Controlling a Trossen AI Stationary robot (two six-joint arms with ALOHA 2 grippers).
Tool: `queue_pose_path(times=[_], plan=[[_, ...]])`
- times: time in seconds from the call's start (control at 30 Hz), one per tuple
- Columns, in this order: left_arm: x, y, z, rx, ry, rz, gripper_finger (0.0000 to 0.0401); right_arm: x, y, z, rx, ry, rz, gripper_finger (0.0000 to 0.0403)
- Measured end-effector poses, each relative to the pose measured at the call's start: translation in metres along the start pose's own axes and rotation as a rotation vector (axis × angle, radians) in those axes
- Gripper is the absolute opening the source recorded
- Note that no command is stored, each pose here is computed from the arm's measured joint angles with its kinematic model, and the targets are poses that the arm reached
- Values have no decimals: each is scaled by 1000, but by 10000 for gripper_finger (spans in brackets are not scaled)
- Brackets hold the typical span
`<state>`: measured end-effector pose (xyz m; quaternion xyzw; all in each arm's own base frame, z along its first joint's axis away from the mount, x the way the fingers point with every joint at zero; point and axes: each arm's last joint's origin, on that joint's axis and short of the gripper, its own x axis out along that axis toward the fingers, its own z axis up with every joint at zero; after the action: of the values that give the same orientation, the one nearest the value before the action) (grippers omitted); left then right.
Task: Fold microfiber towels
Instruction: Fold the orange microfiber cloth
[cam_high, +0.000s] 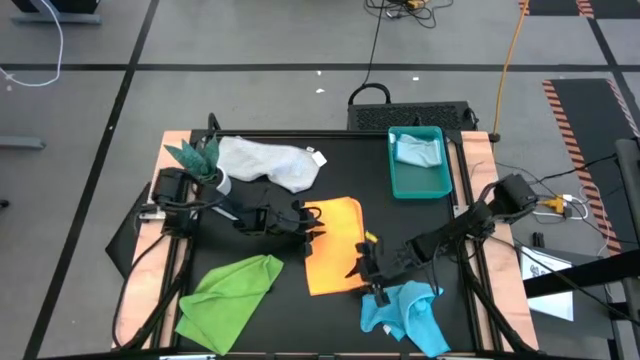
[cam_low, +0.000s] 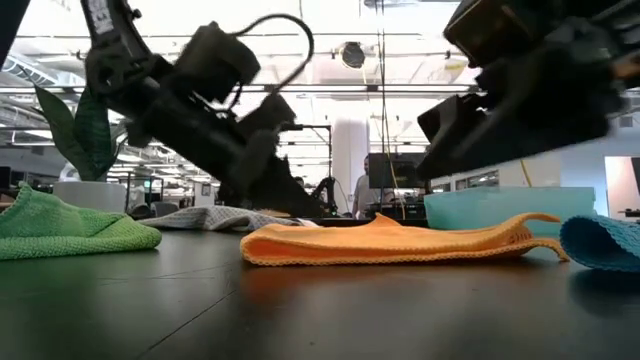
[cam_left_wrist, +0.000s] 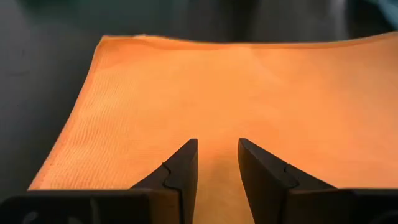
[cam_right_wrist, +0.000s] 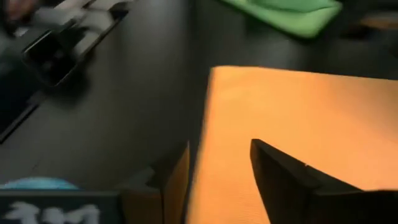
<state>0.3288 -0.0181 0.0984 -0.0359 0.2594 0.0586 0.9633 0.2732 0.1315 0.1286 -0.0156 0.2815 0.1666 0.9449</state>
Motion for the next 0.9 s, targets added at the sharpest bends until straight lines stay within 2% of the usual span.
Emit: queue_pose_path(times=[0.23, 0.4, 0.5, 0.63, 0.77, 0.83, 0.9], plan=[[5, 8, -9, -2, 51, 26, 115, 20, 10, -7, -94, 197, -38, 172], [2, 5, -6, 26, 32, 16, 115, 25, 10, -6, -122, 304, -120, 151], [-3, -6, 0, 85, 8, -13, 115, 23, 9, -5, -125, 305, -146, 126], [-12, -33, 5, 250, -32, -88, 115, 23, 9, -5, -130, 304, -166, 69], [-21, -69, 1, 509, -74, -232, 115, 23, 2, -4, -79, 297, -185, 11], [-26, -84, -4, 630, -86, -296, 117, 23, -2, -2, -45, 280, -200, 8], [-31, -95, -8, 694, -86, -331, 126, 22, -7, 3, 17, 249, -209, 13]])
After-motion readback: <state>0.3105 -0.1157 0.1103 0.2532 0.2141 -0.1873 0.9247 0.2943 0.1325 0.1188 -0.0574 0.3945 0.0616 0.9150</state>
